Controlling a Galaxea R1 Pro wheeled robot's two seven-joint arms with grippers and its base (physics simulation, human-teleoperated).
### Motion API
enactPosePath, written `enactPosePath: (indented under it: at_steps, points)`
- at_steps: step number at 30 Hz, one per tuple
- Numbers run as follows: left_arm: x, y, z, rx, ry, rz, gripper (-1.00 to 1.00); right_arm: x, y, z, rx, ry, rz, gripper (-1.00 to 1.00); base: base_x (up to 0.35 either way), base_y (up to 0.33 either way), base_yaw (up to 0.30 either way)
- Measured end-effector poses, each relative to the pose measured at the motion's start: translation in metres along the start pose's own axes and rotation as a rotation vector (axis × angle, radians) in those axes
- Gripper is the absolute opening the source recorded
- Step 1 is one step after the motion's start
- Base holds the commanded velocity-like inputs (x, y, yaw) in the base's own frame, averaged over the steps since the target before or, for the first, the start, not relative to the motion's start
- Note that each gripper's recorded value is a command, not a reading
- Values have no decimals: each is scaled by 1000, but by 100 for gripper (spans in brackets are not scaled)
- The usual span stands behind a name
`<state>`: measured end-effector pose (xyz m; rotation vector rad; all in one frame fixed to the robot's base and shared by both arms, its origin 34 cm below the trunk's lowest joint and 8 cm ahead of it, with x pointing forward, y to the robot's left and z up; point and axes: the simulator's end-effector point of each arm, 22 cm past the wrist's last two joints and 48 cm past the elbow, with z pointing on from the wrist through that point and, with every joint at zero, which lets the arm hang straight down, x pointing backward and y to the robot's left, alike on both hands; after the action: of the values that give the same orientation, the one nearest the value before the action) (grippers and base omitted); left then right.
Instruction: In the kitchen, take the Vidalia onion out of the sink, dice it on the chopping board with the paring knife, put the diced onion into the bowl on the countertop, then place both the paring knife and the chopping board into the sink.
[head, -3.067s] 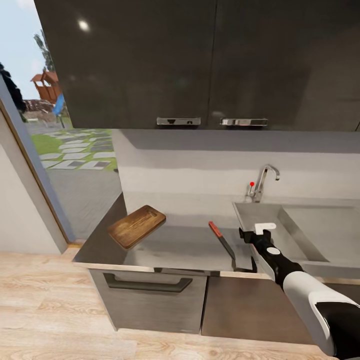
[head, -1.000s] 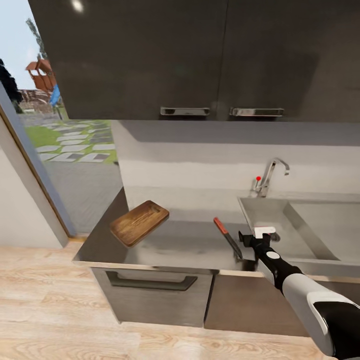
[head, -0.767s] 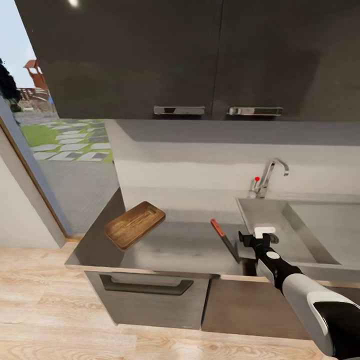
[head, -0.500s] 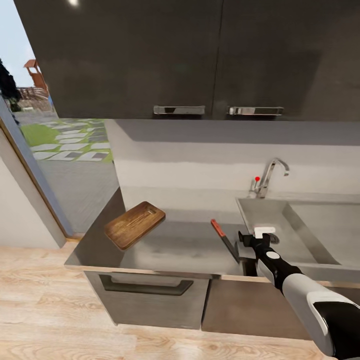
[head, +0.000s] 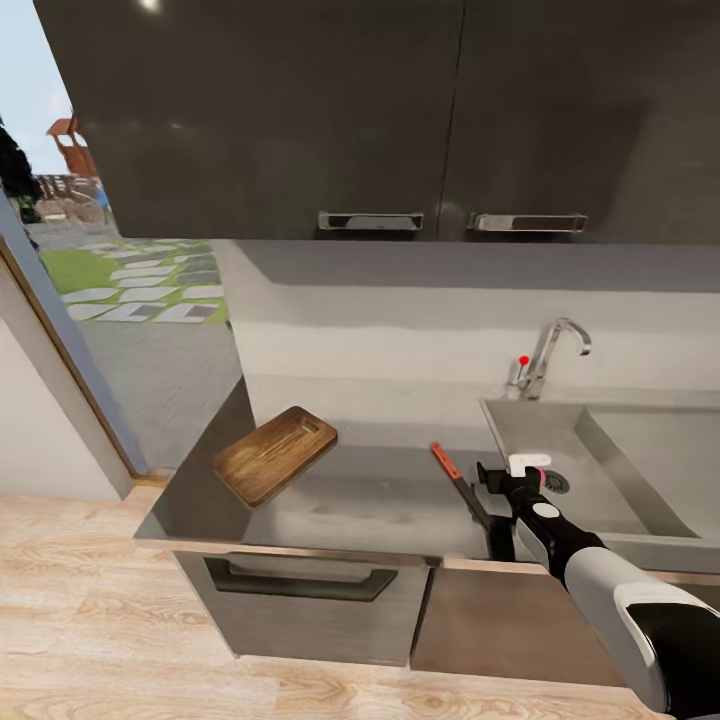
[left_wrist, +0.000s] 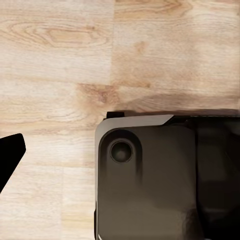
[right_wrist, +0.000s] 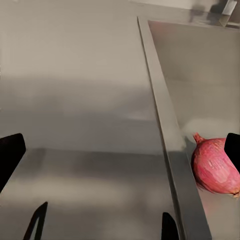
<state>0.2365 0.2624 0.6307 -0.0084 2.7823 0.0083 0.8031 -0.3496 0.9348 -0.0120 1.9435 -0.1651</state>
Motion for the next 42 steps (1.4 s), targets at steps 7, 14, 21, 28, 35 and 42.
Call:
enactPosePath:
  at_steps: [7,14,21,28,35,42]
  points:
    - [0,0,0,0,1,0,100,0,0,0,0,0,0,100,0,1,0]
    - [1,0,0,0,1,0,100,0,0,0,0,0,0,100,0,0,0]
    - [1,0,0,0,2,0,100,1,0,0,0,1,0,100,0,0,0]
    - [2,0,0,0,6,0,100,3,0,1,0,6,-1,100,0,0,0]
    - [5,0,0,0,13,1,100,7,1,2,-1,12,-1,100,0,0,0]
    - [12,0,-1,0,28,1,100,12,1,3,-1,18,-2,100,0,0,0]
